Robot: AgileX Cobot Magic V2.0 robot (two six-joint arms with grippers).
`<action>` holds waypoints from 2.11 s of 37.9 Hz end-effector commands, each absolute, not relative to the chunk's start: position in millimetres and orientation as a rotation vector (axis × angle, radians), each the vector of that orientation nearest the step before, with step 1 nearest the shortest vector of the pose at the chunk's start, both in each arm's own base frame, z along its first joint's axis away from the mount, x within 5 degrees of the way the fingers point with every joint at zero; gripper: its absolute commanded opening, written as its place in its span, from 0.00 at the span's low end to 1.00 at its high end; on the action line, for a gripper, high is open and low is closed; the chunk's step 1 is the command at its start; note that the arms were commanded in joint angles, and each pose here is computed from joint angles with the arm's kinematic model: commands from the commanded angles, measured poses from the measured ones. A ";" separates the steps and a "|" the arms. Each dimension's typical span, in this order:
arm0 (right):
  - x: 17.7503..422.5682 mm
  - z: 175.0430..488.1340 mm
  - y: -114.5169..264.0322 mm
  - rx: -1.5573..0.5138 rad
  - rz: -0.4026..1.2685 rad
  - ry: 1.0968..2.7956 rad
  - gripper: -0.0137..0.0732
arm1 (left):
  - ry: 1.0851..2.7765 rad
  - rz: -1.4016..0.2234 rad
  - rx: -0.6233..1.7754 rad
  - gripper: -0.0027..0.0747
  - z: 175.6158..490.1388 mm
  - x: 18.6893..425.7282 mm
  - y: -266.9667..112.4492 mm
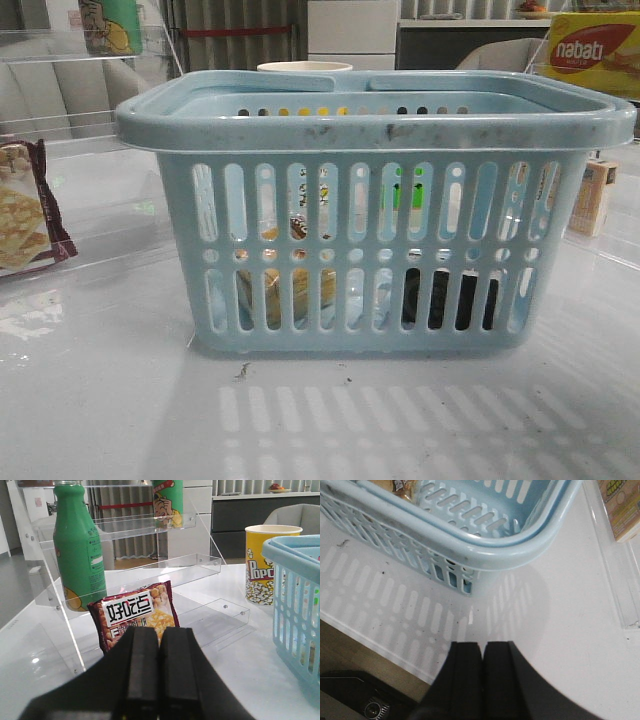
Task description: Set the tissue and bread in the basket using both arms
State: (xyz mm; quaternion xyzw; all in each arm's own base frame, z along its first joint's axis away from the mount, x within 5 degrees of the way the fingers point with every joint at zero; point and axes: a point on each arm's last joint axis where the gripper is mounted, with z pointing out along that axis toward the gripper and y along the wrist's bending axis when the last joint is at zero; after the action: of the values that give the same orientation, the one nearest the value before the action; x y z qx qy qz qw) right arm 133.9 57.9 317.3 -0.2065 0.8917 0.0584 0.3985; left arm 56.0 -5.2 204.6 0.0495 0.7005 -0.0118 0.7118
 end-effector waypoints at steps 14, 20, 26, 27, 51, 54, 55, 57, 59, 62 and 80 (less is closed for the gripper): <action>137.5 330.2 58.2 -0.507 0.150 2.172 0.22 | 1.438 -0.039 0.075 0.15 214.9 53.9 -4.0; 137.5 330.2 58.2 -0.507 0.150 2.172 0.22 | 1.438 -0.039 0.075 0.15 214.9 53.9 -4.0; 137.5 330.2 58.2 -0.507 0.150 2.172 0.22 | 1.436 -0.042 0.073 0.15 215.0 53.9 -4.0; 137.5 330.2 58.2 -0.507 0.150 2.172 0.22 | 1.436 -0.042 0.072 0.15 215.0 53.9 -4.0; 137.5 330.2 58.2 -0.507 0.150 2.172 0.22 | 1.436 -0.042 0.072 0.15 215.0 53.9 -4.0; 137.5 330.2 58.2 -0.507 0.150 2.172 0.22 | 1.436 -0.042 0.072 0.15 215.0 53.9 -4.0; 137.5 330.2 58.2 -0.507 0.150 2.172 0.22 | 1.436 -0.042 0.072 0.15 215.0 53.9 -4.0; 137.5 330.2 58.2 -0.507 0.150 2.172 0.22 | 1.436 -0.042 0.072 0.15 215.0 53.9 -4.0; 137.5 330.2 58.2 -0.507 0.150 2.172 0.22 | 1.436 -0.042 0.072 0.15 215.0 53.9 -4.0; 136.3 330.2 58.8 -0.511 0.158 2.169 0.22 | 1.436 -0.042 0.072 0.15 215.0 53.9 -4.0; 83.9 287.7 6.0 -0.164 -0.023 1.813 0.22 | 1.436 -0.042 0.072 0.15 215.0 53.9 -4.0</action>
State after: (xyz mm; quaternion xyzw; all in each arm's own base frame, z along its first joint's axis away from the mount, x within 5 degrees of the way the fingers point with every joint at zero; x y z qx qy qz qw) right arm 90.5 10.6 284.1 -0.0839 0.8453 0.0063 0.5276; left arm 56.0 -4.9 205.8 0.0428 0.6963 -0.0163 0.7163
